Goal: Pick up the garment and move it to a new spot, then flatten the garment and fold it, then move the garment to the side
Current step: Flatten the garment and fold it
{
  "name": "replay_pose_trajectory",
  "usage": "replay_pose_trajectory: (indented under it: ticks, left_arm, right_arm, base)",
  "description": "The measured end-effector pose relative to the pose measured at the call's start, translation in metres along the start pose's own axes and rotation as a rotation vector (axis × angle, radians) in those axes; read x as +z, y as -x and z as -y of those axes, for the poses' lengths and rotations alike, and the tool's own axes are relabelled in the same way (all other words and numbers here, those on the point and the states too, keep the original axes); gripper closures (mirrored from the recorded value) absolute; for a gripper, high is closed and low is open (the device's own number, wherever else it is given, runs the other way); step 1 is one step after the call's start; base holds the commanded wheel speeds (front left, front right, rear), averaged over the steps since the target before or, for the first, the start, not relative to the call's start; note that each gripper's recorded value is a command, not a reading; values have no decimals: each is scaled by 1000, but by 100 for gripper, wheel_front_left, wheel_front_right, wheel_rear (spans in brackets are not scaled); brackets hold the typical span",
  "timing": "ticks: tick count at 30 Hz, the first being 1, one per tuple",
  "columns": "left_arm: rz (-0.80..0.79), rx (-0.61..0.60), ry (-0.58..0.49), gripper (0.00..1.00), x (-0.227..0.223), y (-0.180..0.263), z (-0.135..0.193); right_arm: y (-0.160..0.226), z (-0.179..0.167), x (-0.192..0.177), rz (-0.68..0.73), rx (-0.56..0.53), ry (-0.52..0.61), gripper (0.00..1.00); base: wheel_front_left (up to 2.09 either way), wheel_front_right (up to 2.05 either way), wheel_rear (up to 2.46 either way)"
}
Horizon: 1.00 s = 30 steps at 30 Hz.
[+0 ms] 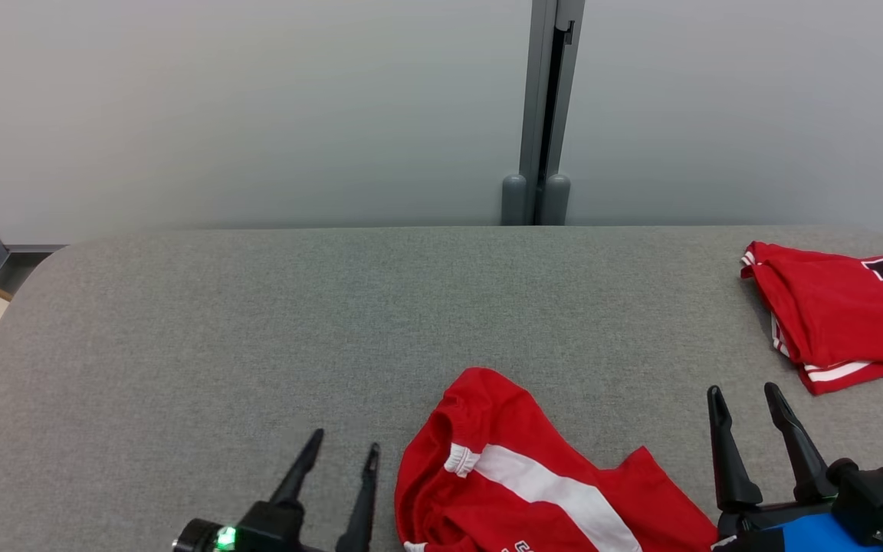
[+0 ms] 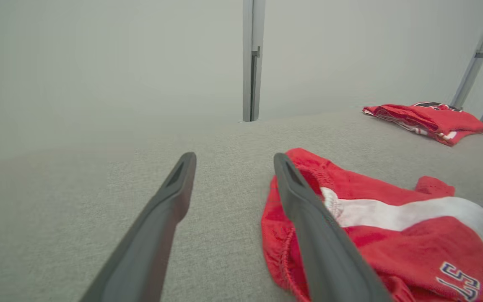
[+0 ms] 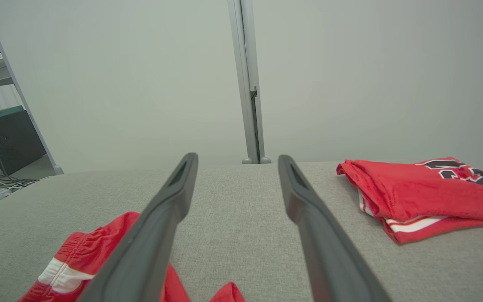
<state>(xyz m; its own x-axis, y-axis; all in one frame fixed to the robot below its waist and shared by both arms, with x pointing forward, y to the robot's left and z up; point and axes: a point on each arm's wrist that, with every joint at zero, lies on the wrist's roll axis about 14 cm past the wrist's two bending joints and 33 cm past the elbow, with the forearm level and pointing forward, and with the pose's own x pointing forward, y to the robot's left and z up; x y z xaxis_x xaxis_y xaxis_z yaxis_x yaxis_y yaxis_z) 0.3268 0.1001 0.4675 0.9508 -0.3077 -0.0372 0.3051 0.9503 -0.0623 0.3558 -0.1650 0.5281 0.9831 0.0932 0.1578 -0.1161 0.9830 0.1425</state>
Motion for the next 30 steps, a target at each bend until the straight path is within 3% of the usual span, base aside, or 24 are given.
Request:
replay_pose_trajectory:
  ticks: [7, 13, 28, 29, 30]
  left_arm:
    - [-40, -237, -20, 0, -11, -4, 67]
    - [-161, -389, -10, 0, -40, 9, 104]
    - [-420, -443, -28, 0, -106, 28, 104]
    - [-433, -444, -29, 7, -109, 29, 104]
    - [-441, -441, -28, 39, -111, 29, 103]
  right_arm:
    - [3, 1, -2, -8, -4, -2, 0]
    - [7, 10, -5, -16, -34, -4, 0]
    - [14, 20, -10, -36, -69, -3, 0]
    - [14, 20, -11, -38, -69, -4, 0]
    - [14, 20, -11, -39, -70, -4, 0]
  base:
    - [0, 0, 0]
    - [0, 0, 0]
    - [0, 0, 0]
    - [0, 0, 0]
    - [0, 0, 0]
